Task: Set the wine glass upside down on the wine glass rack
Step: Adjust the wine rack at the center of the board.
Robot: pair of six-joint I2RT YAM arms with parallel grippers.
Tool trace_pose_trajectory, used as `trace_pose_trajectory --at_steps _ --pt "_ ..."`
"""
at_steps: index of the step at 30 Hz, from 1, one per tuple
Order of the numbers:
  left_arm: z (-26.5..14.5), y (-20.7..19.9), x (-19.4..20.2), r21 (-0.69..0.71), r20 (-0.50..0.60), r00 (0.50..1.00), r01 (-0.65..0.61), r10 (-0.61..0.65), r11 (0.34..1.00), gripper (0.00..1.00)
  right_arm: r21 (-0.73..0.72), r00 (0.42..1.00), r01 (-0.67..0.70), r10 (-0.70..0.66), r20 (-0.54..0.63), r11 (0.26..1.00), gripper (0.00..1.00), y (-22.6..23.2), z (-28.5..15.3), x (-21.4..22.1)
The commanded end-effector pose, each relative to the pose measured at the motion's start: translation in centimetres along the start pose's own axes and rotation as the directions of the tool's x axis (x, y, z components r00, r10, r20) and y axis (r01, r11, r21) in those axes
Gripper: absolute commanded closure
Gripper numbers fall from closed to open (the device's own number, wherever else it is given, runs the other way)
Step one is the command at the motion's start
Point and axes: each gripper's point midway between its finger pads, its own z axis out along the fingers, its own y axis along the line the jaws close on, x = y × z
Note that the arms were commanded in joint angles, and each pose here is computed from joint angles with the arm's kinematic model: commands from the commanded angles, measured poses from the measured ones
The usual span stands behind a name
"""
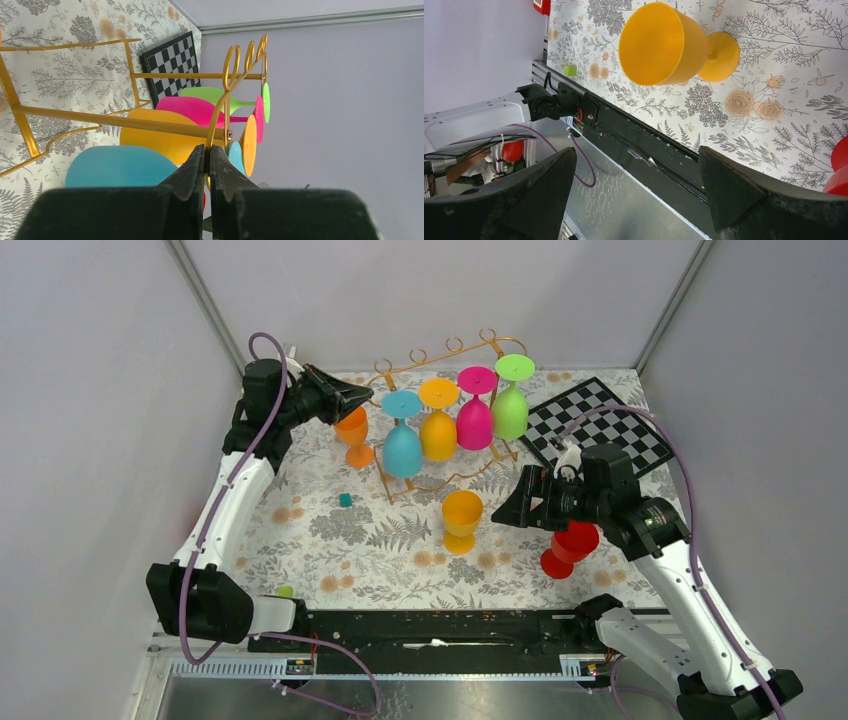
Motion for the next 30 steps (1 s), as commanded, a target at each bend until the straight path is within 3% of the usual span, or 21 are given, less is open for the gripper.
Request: trace_pose_trajectory --at_steps 1,7,12,18,21,23,27,30 --pt "-0.9 -3.2 -1.0 0.103 0.076 0.997 0.01 -0.018 0.995 1.0 0.011 1.0 0.016 -0.016 0.017 1.0 0.02 -0.5 0.1 -0.4" --pt "-0.4 -3.3 -0.8 0.101 0.063 0.998 0.023 -0.029 0.995 1.0 0.081 0.999 -0.026 0.024 0.021 0.996 0.02 -3.4 1.9 -2.1" --pt "-0.2 -3.0 -0.6 0.098 0.053 0.998 0.028 -0.033 0.995 1.0 0.028 0.984 -0.169 0.167 0.063 0.985 0.12 -6.1 4.4 -5.8" --pt "-0.1 -2.6 -0.4 0.09 0.047 0.998 0.025 -0.029 0.996 1.0 0.044 0.959 -0.274 0.269 0.091 0.961 0.37 -10.1 6.8 -10.6" --pt "-0.1 -2.5 -0.3 0.093 0.047 0.998 0.026 -0.031 0.995 1.0 0.094 0.952 -0.301 0.293 0.087 0.949 0.64 -12.7 8.4 -12.1" --pt "-0.1 -2.6 -0.2 0.103 0.042 0.998 0.036 -0.041 0.994 1.0 0.136 0.948 -0.316 0.309 0.073 0.939 0.76 -14.5 9.6 -12.5" --pt "-0.1 -3.1 0.2 0.133 0.019 0.998 0.062 -0.066 0.989 1.0 0.211 0.938 -0.345 0.345 0.037 0.915 0.87 -17.6 12.0 -12.8" --pt "-0.2 -3.6 0.6 0.153 0.002 0.997 0.075 -0.076 0.985 1.0 0.261 0.935 -0.351 0.353 0.043 0.899 0.89 -19.4 13.0 -13.3"
